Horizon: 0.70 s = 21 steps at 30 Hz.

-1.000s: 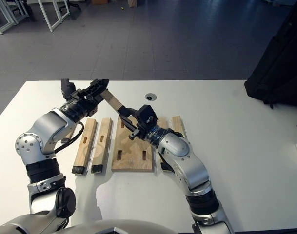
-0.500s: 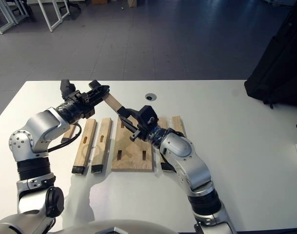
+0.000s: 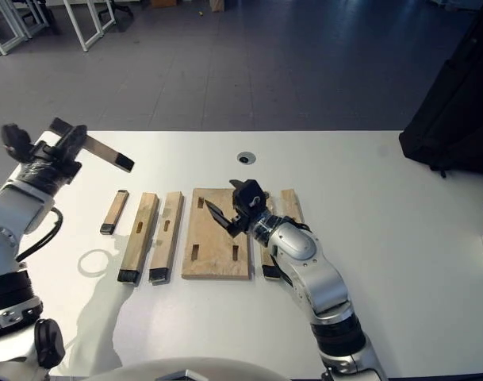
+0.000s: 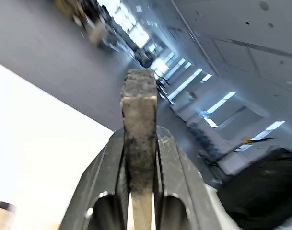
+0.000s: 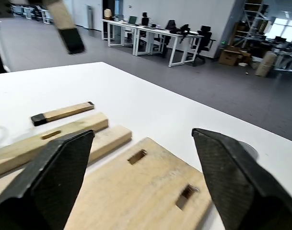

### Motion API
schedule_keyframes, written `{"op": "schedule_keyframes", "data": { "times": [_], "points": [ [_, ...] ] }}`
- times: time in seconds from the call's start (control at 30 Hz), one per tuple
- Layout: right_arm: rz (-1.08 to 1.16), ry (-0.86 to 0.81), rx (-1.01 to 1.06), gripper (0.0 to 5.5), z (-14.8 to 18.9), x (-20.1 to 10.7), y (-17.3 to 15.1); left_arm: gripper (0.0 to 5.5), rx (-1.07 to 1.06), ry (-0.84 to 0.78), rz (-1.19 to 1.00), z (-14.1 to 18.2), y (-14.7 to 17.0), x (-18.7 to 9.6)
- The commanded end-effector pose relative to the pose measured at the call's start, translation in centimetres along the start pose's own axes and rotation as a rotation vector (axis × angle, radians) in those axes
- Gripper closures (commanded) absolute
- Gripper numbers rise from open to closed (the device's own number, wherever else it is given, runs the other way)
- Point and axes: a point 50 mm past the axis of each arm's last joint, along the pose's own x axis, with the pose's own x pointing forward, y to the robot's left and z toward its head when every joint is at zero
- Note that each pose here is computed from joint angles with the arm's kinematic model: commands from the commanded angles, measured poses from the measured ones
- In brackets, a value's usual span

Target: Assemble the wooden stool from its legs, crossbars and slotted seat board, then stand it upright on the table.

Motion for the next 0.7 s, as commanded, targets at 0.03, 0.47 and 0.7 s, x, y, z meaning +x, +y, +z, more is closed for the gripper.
{"op": "schedule_keyframes", "data": {
  "times": [0.03,0.47,0.7],
  "points": [
    [-0.069,0.037,0.023,1.00,-1.0,-0.8,0.9,5.09,0.198,0.049,0.009,-3.8,-3.0,-1.7],
    [-0.127,0.115,0.011,0.90,-2.6,-1.8,2.4,5.09,0.599,0.060,0.181,-10.2,-0.9,-4.7],
    [-0.126,0.113,0.007,0.90,-2.6,-1.6,2.3,5.09,0.624,0.050,0.185,-10.5,-0.2,-4.1]
  ]
}}
